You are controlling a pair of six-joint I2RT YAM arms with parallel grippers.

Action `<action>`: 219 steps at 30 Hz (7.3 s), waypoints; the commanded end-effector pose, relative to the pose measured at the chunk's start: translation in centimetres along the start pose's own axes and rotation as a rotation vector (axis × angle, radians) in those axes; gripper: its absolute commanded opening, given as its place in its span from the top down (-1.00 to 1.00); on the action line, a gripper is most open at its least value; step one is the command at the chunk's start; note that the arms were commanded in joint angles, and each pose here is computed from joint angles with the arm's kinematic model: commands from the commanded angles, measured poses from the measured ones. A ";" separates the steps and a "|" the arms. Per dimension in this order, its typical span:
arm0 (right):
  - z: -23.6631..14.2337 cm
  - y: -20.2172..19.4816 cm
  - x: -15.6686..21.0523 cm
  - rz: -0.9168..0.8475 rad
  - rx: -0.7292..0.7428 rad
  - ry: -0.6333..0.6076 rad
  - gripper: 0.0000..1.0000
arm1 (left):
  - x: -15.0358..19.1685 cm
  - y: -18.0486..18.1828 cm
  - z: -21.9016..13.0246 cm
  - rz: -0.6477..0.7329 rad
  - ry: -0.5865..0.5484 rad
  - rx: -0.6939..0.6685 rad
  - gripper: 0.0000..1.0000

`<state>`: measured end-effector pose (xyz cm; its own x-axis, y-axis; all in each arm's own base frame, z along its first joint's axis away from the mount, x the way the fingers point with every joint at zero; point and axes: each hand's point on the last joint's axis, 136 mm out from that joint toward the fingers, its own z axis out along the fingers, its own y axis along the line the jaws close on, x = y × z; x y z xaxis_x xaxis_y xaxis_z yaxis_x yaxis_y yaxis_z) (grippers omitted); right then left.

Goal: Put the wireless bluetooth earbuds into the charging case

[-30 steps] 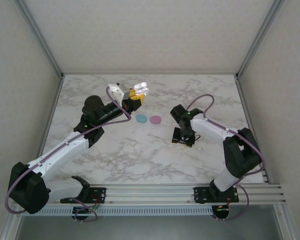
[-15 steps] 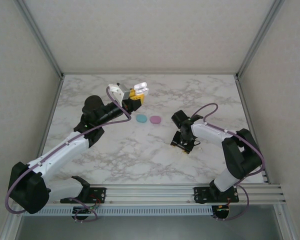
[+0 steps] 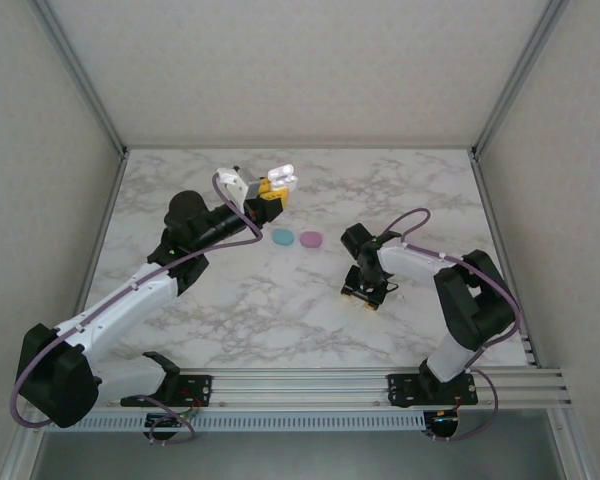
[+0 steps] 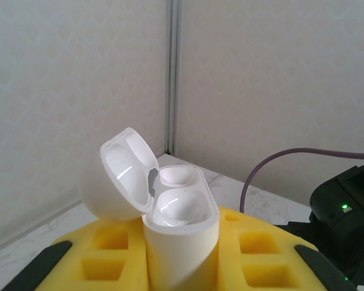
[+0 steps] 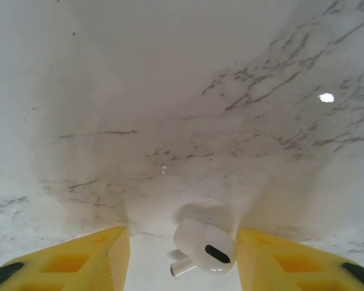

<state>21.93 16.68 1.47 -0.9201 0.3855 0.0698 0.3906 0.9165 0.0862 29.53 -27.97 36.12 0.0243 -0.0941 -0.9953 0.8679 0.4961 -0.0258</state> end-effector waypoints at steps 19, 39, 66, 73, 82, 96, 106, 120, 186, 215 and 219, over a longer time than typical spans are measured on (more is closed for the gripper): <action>-0.6 0.6 -1.2 -0.173 0.063 -0.009 0.17 | -0.2 0.3 0.2 -0.005 -0.001 0.008 1.00; 0.8 -0.2 -0.6 -0.092 0.094 0.011 0.40 | -0.2 0.2 0.1 -0.005 0.001 0.005 1.00; 0.3 0.0 0.1 -0.075 0.050 -0.023 0.48 | -0.3 0.1 0.0 -0.013 -0.001 0.006 1.00; -4.1 2.0 -1.8 -0.192 -0.038 -0.164 0.48 | -0.1 0.3 0.0 -0.017 0.004 0.002 1.00; -16.5 6.9 -4.9 -0.462 -0.246 -0.504 0.48 | 1.3 0.5 0.7 -0.031 0.041 0.014 1.00; -33.9 14.2 -5.0 -0.815 -0.490 -0.930 0.49 | 2.4 -0.8 2.7 -0.076 0.072 0.116 1.00; -36.1 18.2 -3.1 -0.956 -0.584 -0.969 0.49 | 2.1 -1.4 3.2 -0.077 0.074 0.144 1.00; -34.9 20.1 -3.4 -1.003 -0.559 -0.972 0.50 | 1.7 -1.6 3.2 -0.072 0.066 0.154 1.00; -41.1 12.9 -4.5 -0.680 -0.712 -1.059 -0.16 | 0.3 -1.3 2.1 0.025 0.007 0.099 1.00; -2.8 -8.9 -7.1 0.134 -0.238 -0.099 -0.02 | 0.7 -1.0 2.0 -0.004 0.020 0.070 1.00; -1.9 -8.9 -6.9 0.121 -0.231 -0.066 -0.02 | 0.7 -1.0 2.1 -0.009 0.020 0.074 1.00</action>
<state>25.12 5.49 2.87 -0.8560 0.5170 0.0060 0.4942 0.8147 0.3033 30.24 -30.25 35.09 0.0022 -0.0638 -0.9980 0.8999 0.4353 -0.0258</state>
